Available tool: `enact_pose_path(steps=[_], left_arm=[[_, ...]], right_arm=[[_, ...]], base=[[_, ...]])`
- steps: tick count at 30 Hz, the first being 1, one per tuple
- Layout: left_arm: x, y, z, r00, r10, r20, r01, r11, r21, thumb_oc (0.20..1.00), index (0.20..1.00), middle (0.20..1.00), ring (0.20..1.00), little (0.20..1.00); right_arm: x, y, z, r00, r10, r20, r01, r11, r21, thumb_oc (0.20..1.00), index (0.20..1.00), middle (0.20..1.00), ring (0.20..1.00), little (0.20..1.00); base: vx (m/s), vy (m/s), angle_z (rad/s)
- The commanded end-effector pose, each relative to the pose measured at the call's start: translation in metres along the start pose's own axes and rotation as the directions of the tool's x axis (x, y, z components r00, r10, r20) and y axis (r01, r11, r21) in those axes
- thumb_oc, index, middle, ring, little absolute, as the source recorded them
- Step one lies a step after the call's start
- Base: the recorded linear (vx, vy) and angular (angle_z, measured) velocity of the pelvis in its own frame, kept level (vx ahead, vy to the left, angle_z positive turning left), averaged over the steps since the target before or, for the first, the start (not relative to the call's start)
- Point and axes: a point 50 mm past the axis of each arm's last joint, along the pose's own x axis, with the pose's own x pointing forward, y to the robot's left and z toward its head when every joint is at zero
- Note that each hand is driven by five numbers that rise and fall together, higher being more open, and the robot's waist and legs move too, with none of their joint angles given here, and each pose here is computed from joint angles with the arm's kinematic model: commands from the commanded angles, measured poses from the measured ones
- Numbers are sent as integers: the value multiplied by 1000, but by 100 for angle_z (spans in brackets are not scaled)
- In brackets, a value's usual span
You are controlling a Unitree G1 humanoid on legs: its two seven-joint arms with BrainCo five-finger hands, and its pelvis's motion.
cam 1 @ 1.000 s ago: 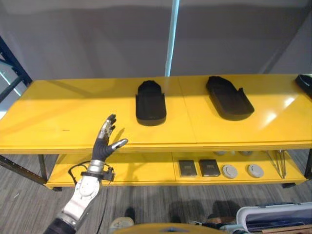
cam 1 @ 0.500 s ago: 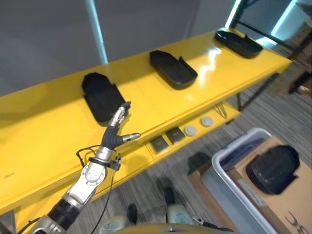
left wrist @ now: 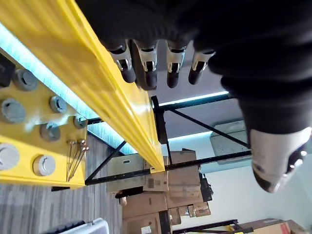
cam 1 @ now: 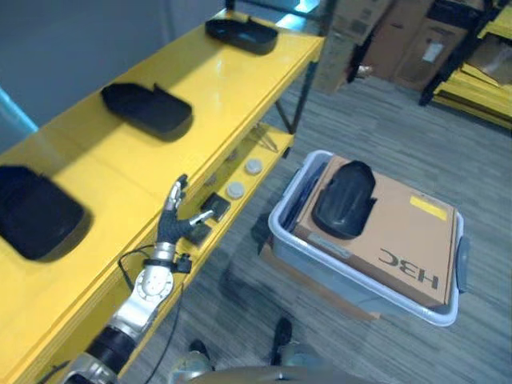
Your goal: Move parts from the plastic box to the shelf.
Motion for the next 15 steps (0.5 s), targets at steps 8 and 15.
enact_pose_path(steps=[8,15], left_arm=[[-11,12,-39,985,41,-167,-21,992,121,1000,1000,1000,1000,1000],[-80,-2,-114,782,40,-622,-7,998,57,1000,1000,1000,1000,1000]], right_arm=[[-27,-4,99,811,-82,580,89,996,17,1000,1000,1000,1000,1000],[-83,19,152,404,-133,905,113,989,95,1000,1000,1000,1000,1000]], base=[[87,16,-56],[87,190,-48]])
